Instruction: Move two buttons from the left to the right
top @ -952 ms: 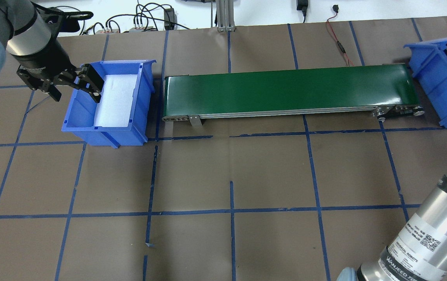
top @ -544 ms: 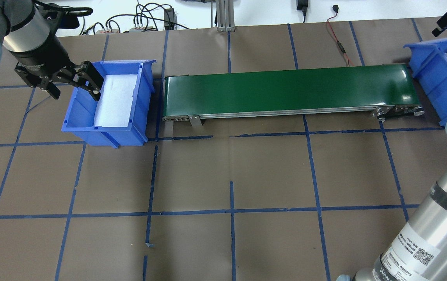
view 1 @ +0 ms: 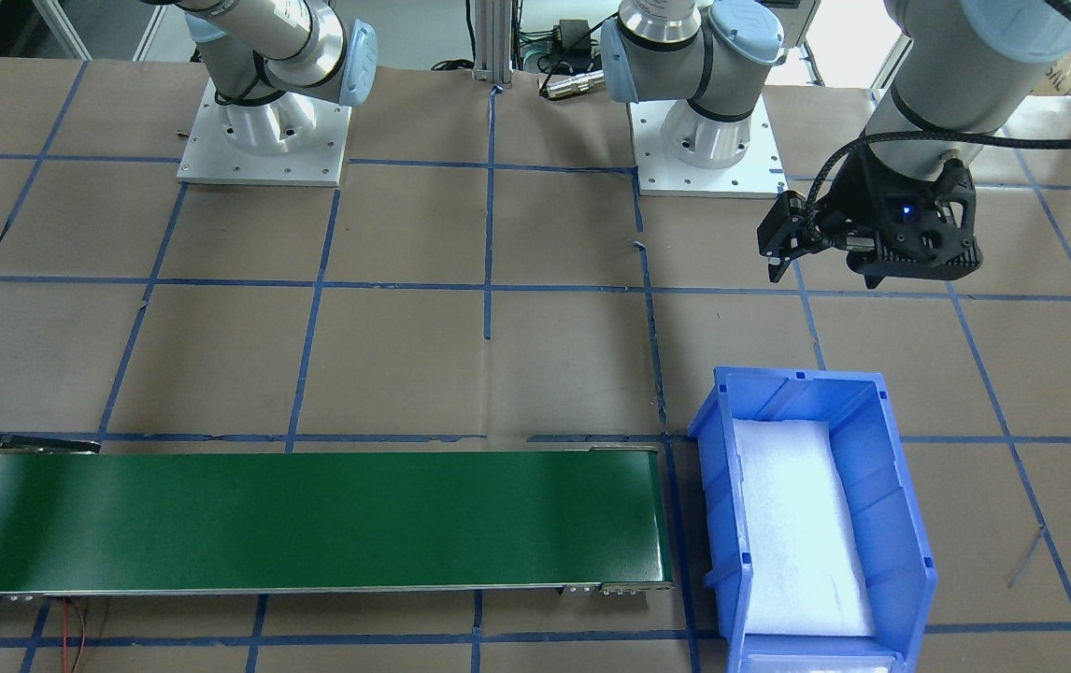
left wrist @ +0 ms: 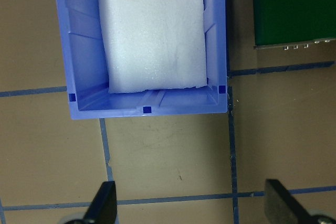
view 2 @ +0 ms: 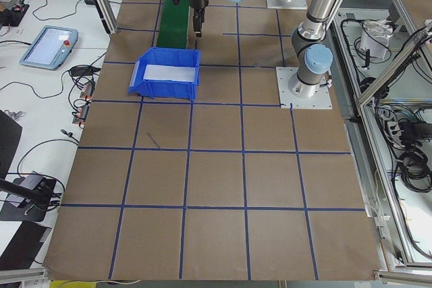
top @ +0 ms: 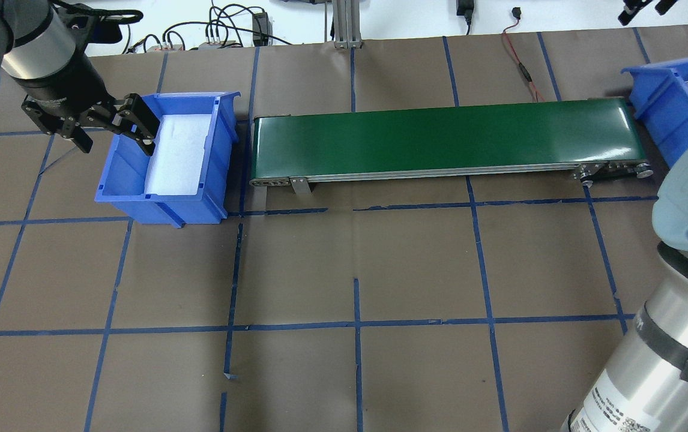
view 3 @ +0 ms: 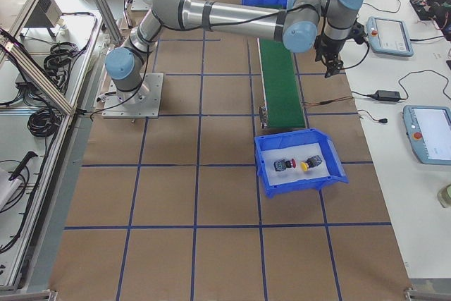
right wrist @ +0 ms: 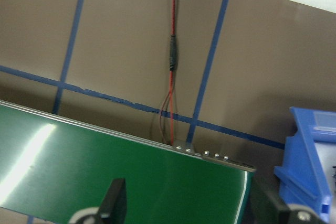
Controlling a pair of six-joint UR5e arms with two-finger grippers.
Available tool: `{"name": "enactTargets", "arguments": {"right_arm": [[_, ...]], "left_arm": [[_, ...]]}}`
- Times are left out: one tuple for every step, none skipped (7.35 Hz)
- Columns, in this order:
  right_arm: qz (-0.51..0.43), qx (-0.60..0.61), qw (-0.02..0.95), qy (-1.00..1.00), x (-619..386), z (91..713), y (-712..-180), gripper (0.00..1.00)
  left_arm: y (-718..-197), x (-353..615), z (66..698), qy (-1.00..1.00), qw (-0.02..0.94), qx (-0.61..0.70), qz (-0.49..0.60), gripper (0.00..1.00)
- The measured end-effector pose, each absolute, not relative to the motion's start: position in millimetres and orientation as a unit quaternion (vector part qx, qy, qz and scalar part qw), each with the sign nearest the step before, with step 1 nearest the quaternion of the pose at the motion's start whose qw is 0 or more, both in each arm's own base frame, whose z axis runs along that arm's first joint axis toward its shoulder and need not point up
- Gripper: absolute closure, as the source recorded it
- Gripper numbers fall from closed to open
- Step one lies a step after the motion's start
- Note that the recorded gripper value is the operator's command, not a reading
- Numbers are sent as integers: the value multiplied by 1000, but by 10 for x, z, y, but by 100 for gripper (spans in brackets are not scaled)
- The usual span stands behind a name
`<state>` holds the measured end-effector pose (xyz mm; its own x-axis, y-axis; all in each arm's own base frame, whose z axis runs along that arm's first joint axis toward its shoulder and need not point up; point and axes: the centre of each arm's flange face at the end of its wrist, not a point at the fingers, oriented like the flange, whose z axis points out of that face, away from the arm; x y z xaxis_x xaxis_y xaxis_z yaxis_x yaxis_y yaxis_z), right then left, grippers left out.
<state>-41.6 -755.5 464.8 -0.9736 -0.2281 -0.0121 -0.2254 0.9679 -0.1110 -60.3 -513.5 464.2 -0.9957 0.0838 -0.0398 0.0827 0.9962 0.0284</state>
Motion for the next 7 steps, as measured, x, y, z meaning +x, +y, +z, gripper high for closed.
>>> {"name": "enactTargets", "arguments": {"right_arm": [[-51,-91,10,994,71,4770,-7403,9],[-45,-71,13,996,428,4843,-7175,3],[-38,-59,17,997,647,4867,-6854,0],[-32,-55,20,998,759,4832,-6466,0],[-25,-54,19,998,816,4767,-6056,0],[-19,-54,19,998,859,4719,-5678,0],[-17,-53,19,998,890,4717,-5417,0]], "left_arm": [[-5128,-604,4645,999,21,42,13,0],[-5130,-604,4643,999,20,42,13,0],[-5135,-599,4634,999,19,43,13,0],[-5136,-595,4629,999,19,44,14,0],[-5132,-592,4629,999,20,44,14,0],[-5126,-589,4634,999,21,44,14,0],[-5122,-588,4637,999,21,43,14,0]]}}
